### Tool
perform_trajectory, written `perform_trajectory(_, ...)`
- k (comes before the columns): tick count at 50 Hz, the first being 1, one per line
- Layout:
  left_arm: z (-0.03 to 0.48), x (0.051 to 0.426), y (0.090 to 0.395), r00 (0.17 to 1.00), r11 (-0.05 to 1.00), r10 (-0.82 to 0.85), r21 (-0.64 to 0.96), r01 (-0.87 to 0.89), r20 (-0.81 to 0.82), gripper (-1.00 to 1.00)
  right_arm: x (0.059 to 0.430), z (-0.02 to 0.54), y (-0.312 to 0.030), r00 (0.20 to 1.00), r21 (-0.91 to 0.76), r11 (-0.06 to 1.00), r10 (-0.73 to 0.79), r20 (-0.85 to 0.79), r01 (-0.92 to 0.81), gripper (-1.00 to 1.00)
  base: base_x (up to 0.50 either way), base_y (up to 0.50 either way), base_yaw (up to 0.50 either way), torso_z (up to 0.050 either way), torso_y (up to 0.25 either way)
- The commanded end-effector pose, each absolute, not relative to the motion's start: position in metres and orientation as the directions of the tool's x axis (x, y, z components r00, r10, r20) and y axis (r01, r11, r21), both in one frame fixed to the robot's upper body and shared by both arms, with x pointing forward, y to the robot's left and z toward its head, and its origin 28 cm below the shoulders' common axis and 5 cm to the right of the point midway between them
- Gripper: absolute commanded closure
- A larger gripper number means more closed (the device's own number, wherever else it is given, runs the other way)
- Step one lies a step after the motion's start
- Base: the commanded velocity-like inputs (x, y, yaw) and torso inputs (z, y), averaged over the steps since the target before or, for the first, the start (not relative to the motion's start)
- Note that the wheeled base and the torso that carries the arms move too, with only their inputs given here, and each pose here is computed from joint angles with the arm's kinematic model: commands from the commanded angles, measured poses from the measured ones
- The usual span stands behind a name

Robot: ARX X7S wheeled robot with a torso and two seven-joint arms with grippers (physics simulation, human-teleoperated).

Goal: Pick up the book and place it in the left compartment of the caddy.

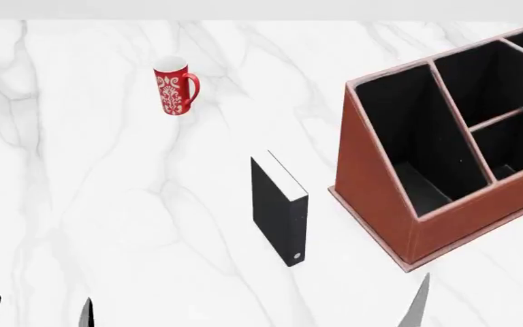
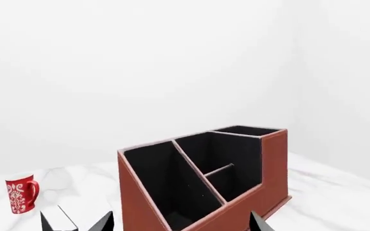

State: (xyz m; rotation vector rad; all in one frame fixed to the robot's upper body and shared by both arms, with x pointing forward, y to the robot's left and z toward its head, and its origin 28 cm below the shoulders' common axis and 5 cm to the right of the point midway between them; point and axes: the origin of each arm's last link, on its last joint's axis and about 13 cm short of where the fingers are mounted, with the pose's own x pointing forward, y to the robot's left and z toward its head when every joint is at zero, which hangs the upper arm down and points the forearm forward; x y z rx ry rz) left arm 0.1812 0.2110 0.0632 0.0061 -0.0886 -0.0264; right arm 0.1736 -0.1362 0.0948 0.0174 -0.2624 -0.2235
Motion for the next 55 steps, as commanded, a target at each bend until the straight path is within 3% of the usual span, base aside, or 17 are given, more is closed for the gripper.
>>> perform_trajectory(1, 0.075, 0.177, 0.216, 0.986, 1.000, 0.023, 0.004, -0.024, 0.167, -1.00, 0.160, 0.110, -0.151, 0.912, 0.070, 0.961, -0.275, 0.305, 0.267, -1.00, 0.00, 0.00, 0.00, 0.000, 0.000)
perform_trajectory(24, 0.085, 0.173, 0.216, 0.980, 0.999, 0.032, 0.003, -0.033, 0.196, -1.00, 0.160, 0.108, -0.155, 0.903, 0.068, 0.951, -0.309, 0.299, 0.303, -1.00, 0.02, 0.00, 0.00, 0.000, 0.000)
perform_trajectory(55, 0.105, 0.158, 0.212, 0.965, 1.000, 0.012, 0.016, -0.017, 0.263, -1.00, 0.162, 0.106, -0.151, 0.913, 0.066, 0.958, -0.286, 0.291, 0.279, -1.00, 0.50, 0.00, 0.00, 0.000, 0.000)
